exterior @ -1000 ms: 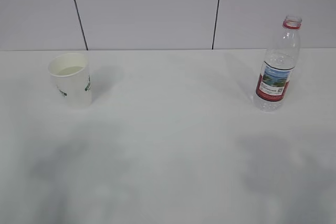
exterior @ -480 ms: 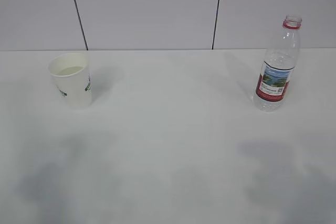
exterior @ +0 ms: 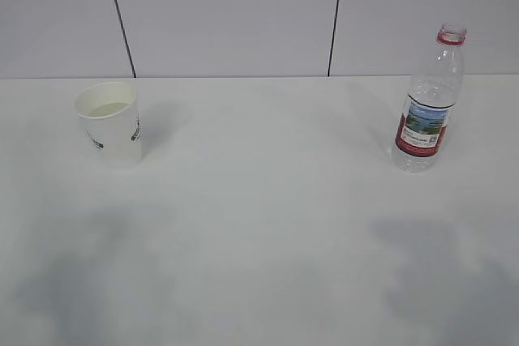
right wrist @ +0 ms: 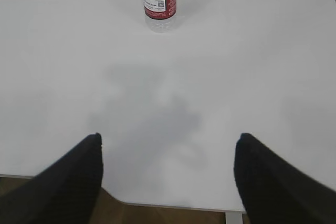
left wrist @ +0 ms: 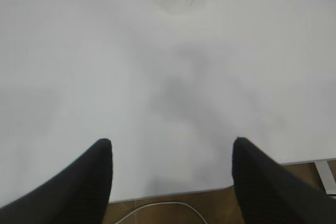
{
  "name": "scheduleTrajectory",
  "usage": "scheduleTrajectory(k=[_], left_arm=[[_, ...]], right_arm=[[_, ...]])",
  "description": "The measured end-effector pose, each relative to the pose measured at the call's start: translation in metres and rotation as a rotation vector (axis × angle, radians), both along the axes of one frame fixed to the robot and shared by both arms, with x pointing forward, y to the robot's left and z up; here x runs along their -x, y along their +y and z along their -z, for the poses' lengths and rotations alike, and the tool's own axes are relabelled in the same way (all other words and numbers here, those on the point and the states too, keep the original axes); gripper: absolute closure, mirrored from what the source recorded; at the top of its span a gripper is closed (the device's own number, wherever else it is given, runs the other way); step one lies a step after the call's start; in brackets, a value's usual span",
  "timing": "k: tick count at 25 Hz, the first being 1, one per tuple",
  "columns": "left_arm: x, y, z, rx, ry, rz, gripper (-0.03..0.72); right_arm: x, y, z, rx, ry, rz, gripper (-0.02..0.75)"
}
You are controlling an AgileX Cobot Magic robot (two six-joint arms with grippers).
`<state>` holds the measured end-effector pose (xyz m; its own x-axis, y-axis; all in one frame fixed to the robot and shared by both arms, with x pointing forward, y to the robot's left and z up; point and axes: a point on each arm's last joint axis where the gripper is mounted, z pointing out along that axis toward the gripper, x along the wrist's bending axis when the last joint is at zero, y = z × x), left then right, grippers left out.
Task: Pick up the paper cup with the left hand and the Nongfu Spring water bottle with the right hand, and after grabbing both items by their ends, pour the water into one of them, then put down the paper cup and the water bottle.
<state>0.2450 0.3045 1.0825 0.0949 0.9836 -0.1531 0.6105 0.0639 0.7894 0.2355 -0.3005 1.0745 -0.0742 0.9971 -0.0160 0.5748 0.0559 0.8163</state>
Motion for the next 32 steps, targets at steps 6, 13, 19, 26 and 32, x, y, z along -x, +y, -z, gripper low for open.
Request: scheduleTrajectory(k=[6,13,19,26,32], left_arm=[[-0.004,-0.001,0.011,-0.009,0.029,0.000,0.171],[-0.006,0.000,0.016,-0.025,0.031,-0.007,0.171],[-0.007,0.000,0.018,-0.029,0.034,-0.009,0.184],[-0.010,0.001,0.021,-0.050,0.026,-0.019,0.210],[-0.011,0.001,0.022,-0.056,0.021,-0.022,0.211]], right_arm=[[0.000,0.000,0.000,0.004,0.000,0.002,0.152],[-0.002,-0.001,0.003,0.009,0.003,0.006,0.152],[-0.006,0.000,0.011,0.010,0.012,0.005,0.153],[-0.010,0.000,0.019,0.012,0.031,0.004,0.153],[-0.013,0.000,0.028,0.015,0.060,0.004,0.152]])
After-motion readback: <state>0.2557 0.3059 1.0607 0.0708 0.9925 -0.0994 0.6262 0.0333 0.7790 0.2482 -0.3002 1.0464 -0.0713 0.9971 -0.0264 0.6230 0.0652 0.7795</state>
